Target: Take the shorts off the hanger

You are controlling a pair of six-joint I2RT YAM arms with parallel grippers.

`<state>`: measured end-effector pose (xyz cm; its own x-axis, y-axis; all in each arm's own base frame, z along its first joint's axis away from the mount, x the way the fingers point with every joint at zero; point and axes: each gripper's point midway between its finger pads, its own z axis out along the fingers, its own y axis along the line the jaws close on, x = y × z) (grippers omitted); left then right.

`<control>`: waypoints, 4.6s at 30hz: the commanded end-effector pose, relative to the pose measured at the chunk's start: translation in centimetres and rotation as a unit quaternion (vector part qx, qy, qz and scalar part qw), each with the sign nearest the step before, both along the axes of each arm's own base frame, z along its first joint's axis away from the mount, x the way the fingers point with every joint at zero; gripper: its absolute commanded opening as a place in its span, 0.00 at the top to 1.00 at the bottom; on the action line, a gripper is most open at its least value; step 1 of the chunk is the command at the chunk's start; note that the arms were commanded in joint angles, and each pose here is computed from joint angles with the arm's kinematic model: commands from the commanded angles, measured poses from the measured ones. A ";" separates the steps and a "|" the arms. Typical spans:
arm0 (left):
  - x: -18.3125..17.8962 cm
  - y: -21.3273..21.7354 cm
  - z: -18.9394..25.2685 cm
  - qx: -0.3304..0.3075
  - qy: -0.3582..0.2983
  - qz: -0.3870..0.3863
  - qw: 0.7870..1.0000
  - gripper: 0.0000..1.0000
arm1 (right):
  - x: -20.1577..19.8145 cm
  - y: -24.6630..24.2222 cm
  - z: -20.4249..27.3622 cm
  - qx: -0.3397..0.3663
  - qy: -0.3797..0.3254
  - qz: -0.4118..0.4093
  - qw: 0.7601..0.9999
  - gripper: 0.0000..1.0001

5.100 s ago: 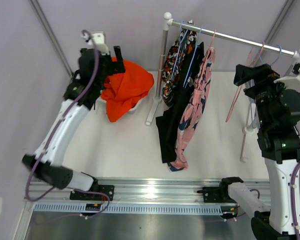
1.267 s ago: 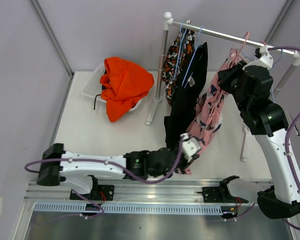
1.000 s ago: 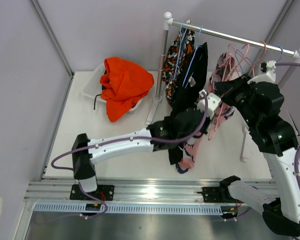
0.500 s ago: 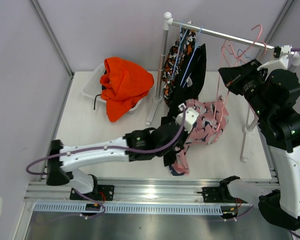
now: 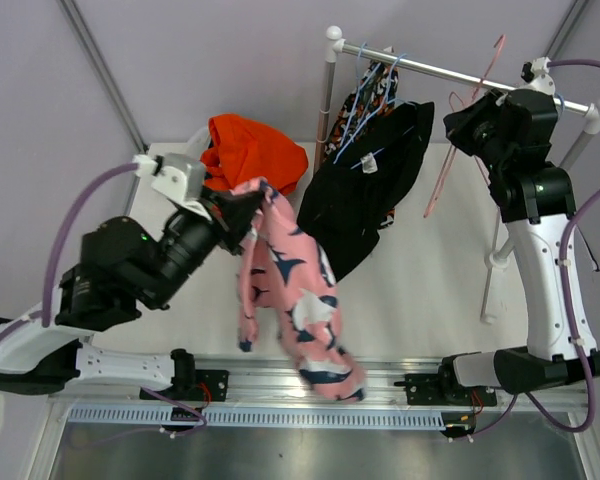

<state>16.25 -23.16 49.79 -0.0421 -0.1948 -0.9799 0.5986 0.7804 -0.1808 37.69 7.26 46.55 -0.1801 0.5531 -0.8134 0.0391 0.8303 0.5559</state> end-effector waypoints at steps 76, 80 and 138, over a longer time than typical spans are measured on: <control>38.0 6.3 -8.3 0.054 0.123 0.146 0.980 0.01 | -9.0 3.7 1.8 0.029 -0.096 0.116 0.988 0.01; 32.9 7.0 -0.7 0.022 0.055 0.129 0.990 0.01 | -7.8 4.7 1.7 0.034 -0.099 0.128 0.986 0.01; 1.7 -8.0 -8.9 0.008 -0.044 -0.298 0.953 0.01 | -4.3 8.0 7.6 0.049 -0.154 0.106 0.981 1.00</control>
